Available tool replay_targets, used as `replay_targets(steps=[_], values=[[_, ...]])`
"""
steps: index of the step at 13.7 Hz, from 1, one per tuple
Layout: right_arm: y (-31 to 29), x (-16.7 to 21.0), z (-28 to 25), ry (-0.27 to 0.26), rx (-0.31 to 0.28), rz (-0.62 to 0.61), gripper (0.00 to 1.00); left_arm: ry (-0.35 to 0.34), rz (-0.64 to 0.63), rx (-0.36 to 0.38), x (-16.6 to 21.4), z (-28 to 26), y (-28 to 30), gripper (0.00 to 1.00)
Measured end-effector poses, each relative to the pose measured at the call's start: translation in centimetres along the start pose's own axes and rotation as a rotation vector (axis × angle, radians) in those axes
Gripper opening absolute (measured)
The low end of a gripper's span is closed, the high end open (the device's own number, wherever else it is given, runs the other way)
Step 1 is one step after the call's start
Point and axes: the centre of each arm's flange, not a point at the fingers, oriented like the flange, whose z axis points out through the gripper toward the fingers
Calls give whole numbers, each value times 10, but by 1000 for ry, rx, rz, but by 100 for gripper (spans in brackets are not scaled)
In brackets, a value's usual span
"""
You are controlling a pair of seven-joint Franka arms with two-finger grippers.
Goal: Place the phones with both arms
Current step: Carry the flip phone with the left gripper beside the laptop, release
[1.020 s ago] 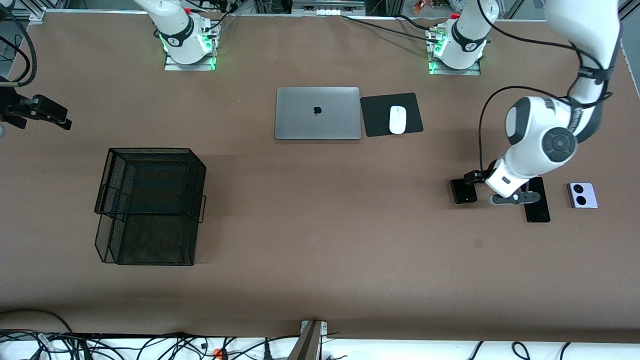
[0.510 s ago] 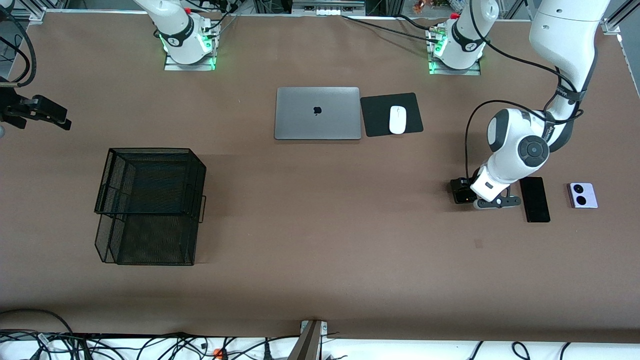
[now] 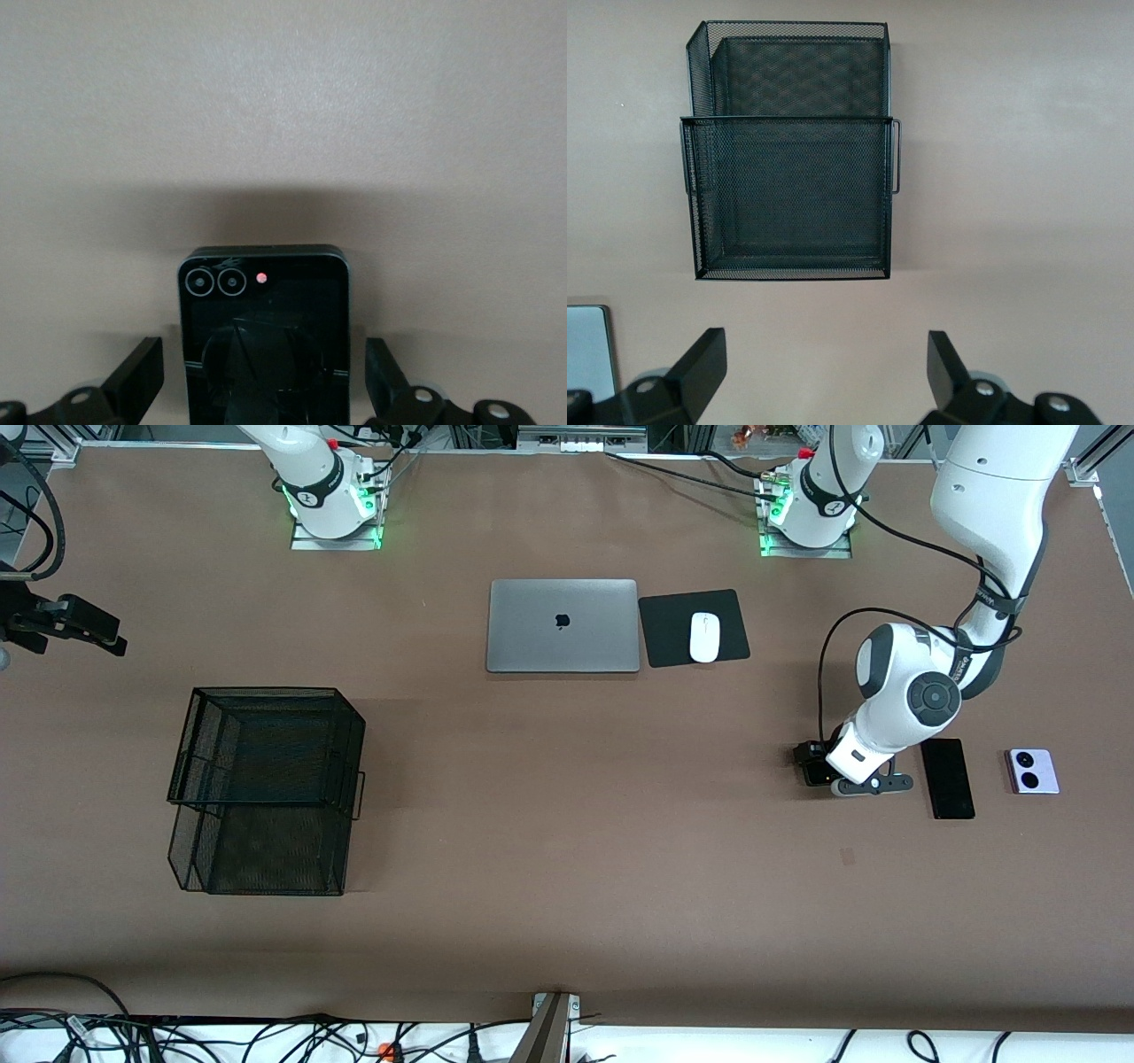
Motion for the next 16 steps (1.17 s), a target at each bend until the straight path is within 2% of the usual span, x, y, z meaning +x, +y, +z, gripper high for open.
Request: replay_targets(steps=[2, 3, 4, 9, 12, 14, 16], values=[[0, 0, 0, 0, 0, 0, 100, -12, 0, 1, -2, 8, 0, 100], [0, 0, 0, 0, 0, 0, 100, -15, 0, 1, -2, 11, 0, 93], [0, 0, 0, 0, 0, 0, 100, -10, 1, 0, -1, 8, 1, 81], [0, 0, 0, 0, 0, 0, 100, -13, 2, 1, 7, -5, 3, 80], [0, 0, 0, -1, 0, 0, 100, -113, 25, 15, 38, -74, 22, 80], [0, 0, 1, -1, 0, 0, 100, -116, 70, 8, 54, -137, 60, 80], [0, 0, 1, -1, 0, 0, 100, -99, 92, -16, 52, -163, 114, 80]])
